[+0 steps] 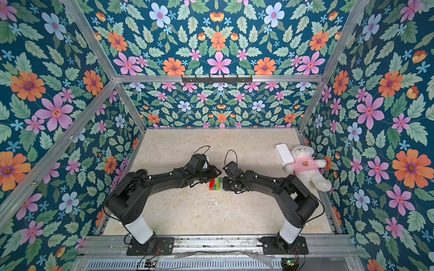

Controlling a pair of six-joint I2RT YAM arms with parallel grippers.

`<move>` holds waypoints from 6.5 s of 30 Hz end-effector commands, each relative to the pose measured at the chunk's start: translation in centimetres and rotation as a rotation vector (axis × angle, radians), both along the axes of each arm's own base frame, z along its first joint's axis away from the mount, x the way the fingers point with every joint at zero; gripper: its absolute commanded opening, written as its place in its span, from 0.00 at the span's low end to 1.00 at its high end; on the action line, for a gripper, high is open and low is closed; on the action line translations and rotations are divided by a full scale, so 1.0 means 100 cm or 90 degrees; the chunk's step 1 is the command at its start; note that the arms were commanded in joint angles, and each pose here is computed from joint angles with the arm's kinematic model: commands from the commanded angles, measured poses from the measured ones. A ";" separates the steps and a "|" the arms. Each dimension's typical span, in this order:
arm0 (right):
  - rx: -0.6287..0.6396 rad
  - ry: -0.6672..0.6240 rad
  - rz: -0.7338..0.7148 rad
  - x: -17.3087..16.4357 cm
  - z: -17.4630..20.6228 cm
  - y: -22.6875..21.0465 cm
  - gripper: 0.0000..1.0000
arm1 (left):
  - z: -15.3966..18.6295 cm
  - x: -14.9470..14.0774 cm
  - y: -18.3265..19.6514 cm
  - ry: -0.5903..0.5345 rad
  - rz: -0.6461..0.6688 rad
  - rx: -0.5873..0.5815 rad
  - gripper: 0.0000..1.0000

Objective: Assemble the number 5 with lego
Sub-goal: Place the lego brick at the center of the board, then assemble the lego brick with the lego brick.

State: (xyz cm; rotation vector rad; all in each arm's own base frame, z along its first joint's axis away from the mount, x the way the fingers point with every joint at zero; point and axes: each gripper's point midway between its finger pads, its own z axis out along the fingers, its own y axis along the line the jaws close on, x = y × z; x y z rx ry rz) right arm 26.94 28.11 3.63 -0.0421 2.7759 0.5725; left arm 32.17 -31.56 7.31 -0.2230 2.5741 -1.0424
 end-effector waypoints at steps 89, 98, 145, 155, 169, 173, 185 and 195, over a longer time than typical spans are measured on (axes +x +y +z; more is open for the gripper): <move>0.191 -0.004 -0.050 0.024 0.003 0.002 0.32 | -0.025 -0.009 -0.002 0.030 -0.011 0.023 0.29; 0.186 -0.016 -0.065 0.032 0.010 -0.002 0.39 | -0.026 -0.008 -0.001 0.029 -0.012 0.026 0.29; 0.187 0.015 0.004 0.023 -0.003 -0.008 0.28 | -0.027 -0.008 0.000 0.029 -0.014 0.029 0.28; 0.222 0.018 0.033 0.024 -0.005 -0.001 0.26 | -0.029 -0.009 -0.001 0.031 -0.017 0.029 0.28; 0.267 0.032 0.024 0.023 -0.006 0.004 0.25 | -0.031 -0.010 -0.001 0.033 -0.019 0.029 0.26; 0.283 0.040 0.001 0.023 -0.007 0.003 0.24 | -0.031 -0.010 -0.001 0.034 -0.017 0.028 0.26; 0.301 0.043 -0.074 0.019 -0.001 -0.008 0.25 | -0.032 -0.011 0.002 0.034 -0.008 0.028 0.26; 0.331 0.048 -0.078 0.020 -0.001 -0.001 0.25 | -0.033 -0.011 0.001 0.036 -0.008 0.024 0.26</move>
